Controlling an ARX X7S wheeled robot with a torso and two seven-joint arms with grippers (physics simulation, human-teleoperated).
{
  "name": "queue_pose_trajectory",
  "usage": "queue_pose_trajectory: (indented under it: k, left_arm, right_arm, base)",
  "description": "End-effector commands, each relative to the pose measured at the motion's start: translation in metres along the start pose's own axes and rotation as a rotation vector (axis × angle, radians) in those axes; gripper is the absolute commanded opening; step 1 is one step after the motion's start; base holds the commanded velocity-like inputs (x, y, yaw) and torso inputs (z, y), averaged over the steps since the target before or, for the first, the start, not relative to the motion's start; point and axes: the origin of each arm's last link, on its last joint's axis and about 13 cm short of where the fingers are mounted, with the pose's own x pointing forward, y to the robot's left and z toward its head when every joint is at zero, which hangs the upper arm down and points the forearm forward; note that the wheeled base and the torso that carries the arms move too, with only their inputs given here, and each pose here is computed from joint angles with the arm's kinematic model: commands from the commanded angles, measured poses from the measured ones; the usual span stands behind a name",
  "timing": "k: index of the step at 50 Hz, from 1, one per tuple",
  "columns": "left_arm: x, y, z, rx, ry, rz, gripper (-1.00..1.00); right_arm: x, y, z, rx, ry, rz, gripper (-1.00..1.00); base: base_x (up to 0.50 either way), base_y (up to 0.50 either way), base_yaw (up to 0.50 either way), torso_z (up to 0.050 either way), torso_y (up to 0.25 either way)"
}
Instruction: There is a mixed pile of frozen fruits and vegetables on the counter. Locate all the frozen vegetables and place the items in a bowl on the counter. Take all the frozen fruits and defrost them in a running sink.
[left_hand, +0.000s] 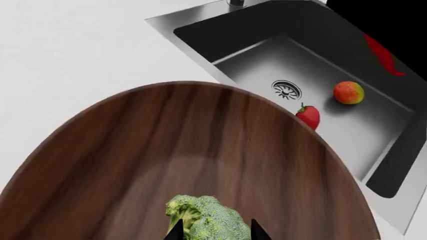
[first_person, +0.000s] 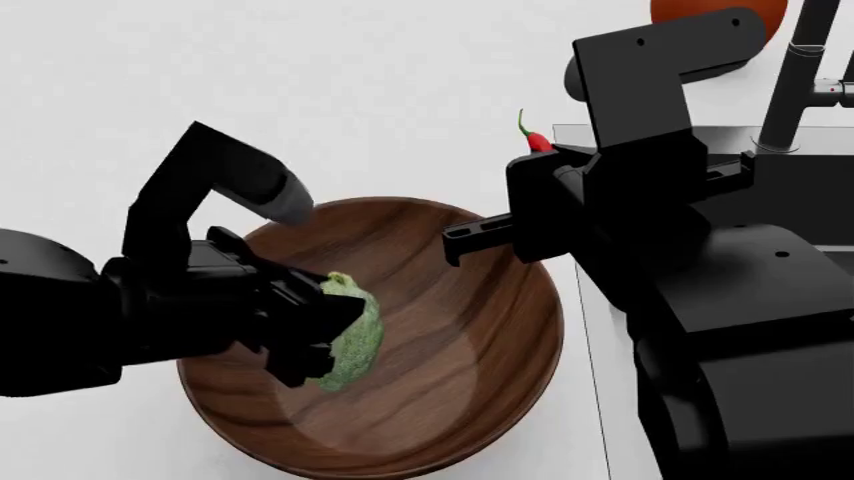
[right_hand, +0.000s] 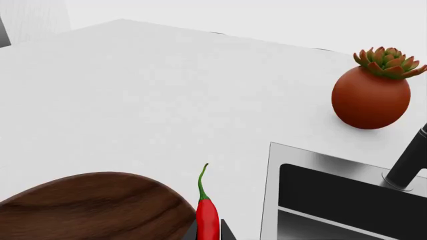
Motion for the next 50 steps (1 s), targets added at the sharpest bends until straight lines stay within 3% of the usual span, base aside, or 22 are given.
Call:
queue_pose_trajectory:
  k: [1, 12, 34, 35, 50]
  left_arm:
    - [0.016, 0.009, -0.001, 0.156, -0.003, 0.199, -1.0]
    - [0.021, 0.007, -0.004, 0.123, 0.014, 0.157, -1.0]
    - [0.023, 0.005, -0.011, 0.131, 0.037, 0.143, -1.0]
    - [0.023, 0.005, -0.011, 0.131, 0.04, 0.14, 1.0]
    - [0.022, 0.006, -0.011, 0.129, 0.038, 0.149, 1.0]
  right_arm:
    - [0.001, 0.0, -0.002, 0.008, 0.006, 0.004, -1.0]
    - [0.001, 0.0, -0.003, 0.007, 0.006, 0.002, -1.0]
    - [0.001, 0.001, -0.001, 0.004, 0.006, 0.004, -1.0]
    - [0.002, 0.001, -0.002, 0.004, 0.006, 0.004, -1.0]
    - [0.002, 0.001, -0.002, 0.003, 0.008, 0.006, -1.0]
  base:
    - [0.0, 0.0, 0.0, 0.0, 0.0]
    - [0.0, 0.0, 0.0, 0.0, 0.0]
    - [0.0, 0.0, 0.0, 0.0, 0.0]
    - [0.0, 0.0, 0.0, 0.0, 0.0]
    - [0.0, 0.0, 0.0, 0.0, 0.0]
